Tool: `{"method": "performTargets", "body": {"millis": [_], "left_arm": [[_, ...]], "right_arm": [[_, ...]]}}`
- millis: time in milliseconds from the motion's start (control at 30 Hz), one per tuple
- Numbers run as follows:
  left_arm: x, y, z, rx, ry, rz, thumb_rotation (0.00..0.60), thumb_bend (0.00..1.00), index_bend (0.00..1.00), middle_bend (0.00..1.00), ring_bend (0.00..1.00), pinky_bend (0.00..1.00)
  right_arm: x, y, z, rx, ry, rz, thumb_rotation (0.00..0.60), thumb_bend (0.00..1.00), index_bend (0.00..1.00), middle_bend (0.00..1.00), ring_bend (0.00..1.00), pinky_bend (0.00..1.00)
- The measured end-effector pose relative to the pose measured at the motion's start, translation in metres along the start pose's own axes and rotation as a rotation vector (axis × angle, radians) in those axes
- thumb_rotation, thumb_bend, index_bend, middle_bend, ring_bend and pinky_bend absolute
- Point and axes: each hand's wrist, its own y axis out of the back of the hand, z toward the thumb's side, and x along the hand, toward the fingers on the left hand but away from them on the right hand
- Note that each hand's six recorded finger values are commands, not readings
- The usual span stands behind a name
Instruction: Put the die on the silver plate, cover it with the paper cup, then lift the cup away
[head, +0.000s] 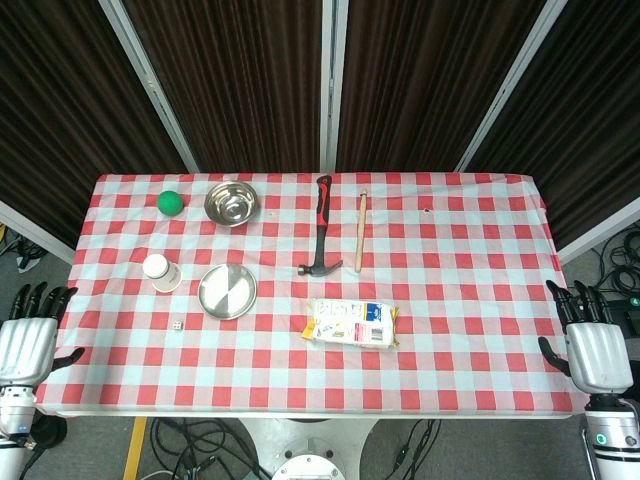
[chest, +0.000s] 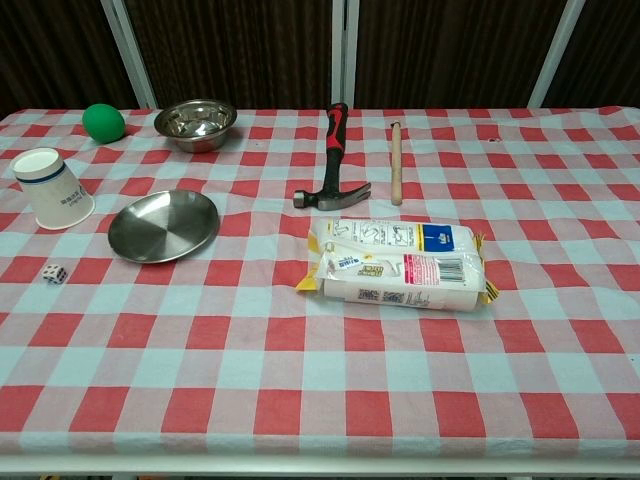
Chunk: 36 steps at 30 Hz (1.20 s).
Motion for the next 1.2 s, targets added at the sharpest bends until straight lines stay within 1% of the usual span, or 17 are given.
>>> {"method": "performTargets", "body": {"millis": [367, 600, 667, 700, 767, 833, 867, 933, 1000, 1067, 1133, 1200], "left_arm": [[-0.009, -0.009, 0.003, -0.032, 0.008, 0.009, 0.6, 0.0, 0.16, 0.16, 0.07, 0.04], [-0.012, -0.011, 0.006, -0.053, 0.007, 0.031, 0.6, 0.0, 0.17, 0.16, 0.07, 0.05], [-0.01, -0.011, 0.009, -0.059, -0.004, 0.032, 0.6, 0.0, 0.19, 0.18, 0.08, 0.06], [-0.008, -0.01, 0.011, -0.06, -0.013, 0.033, 0.6, 0.0, 0.21, 0.2, 0.1, 0.08], [-0.001, -0.009, 0.017, -0.055, -0.044, 0.04, 0.6, 0.0, 0.25, 0.27, 0.18, 0.16], [0.007, -0.007, 0.025, -0.047, -0.087, 0.047, 0.6, 0.0, 0.3, 0.34, 0.26, 0.28], [0.011, -0.007, 0.028, -0.045, -0.105, 0.047, 0.6, 0.0, 0.34, 0.39, 0.32, 0.37], [0.02, -0.009, 0.036, -0.046, -0.144, 0.034, 0.6, 0.01, 0.37, 0.46, 0.41, 0.48], [0.028, -0.013, 0.042, -0.048, -0.176, 0.01, 0.6, 0.05, 0.38, 0.54, 0.52, 0.6], [0.037, -0.02, 0.05, -0.049, -0.212, -0.03, 0.6, 0.08, 0.38, 0.6, 0.59, 0.7], [0.046, -0.028, 0.058, -0.046, -0.244, -0.077, 0.6, 0.09, 0.38, 0.69, 0.68, 0.83], [0.055, -0.037, 0.064, -0.042, -0.266, -0.119, 0.6, 0.09, 0.38, 0.76, 0.75, 0.92]], "right_arm": [[0.004, 0.004, 0.0, -0.055, 0.006, 0.012, 0.6, 0.19, 0.08, 0.18, 0.05, 0.1], [0.007, 0.008, -0.001, -0.078, 0.012, 0.013, 0.6, 0.19, 0.08, 0.18, 0.05, 0.11], [0.006, 0.01, -0.002, -0.074, 0.011, 0.006, 0.6, 0.19, 0.08, 0.18, 0.05, 0.11], [0.006, 0.012, -0.003, -0.071, 0.011, 0.002, 0.6, 0.19, 0.08, 0.18, 0.05, 0.11], [0.005, 0.014, -0.004, -0.066, 0.011, -0.004, 0.6, 0.19, 0.08, 0.18, 0.05, 0.11], [0.004, 0.017, -0.004, -0.06, 0.013, -0.014, 0.6, 0.18, 0.08, 0.18, 0.05, 0.11], [0.003, 0.019, -0.004, -0.057, 0.015, -0.016, 0.6, 0.18, 0.08, 0.18, 0.05, 0.11], [0.003, 0.02, -0.004, -0.049, 0.019, -0.02, 0.6, 0.17, 0.08, 0.18, 0.05, 0.12], [0.002, 0.022, -0.003, -0.044, 0.02, -0.022, 0.6, 0.17, 0.08, 0.18, 0.05, 0.12], [0.002, 0.023, -0.004, -0.042, 0.018, -0.024, 0.6, 0.17, 0.08, 0.18, 0.05, 0.12], [0.002, 0.023, -0.004, -0.042, 0.014, -0.024, 0.6, 0.17, 0.08, 0.18, 0.05, 0.12], [0.003, 0.023, -0.004, -0.042, 0.013, -0.021, 0.6, 0.17, 0.08, 0.18, 0.05, 0.12]]}}
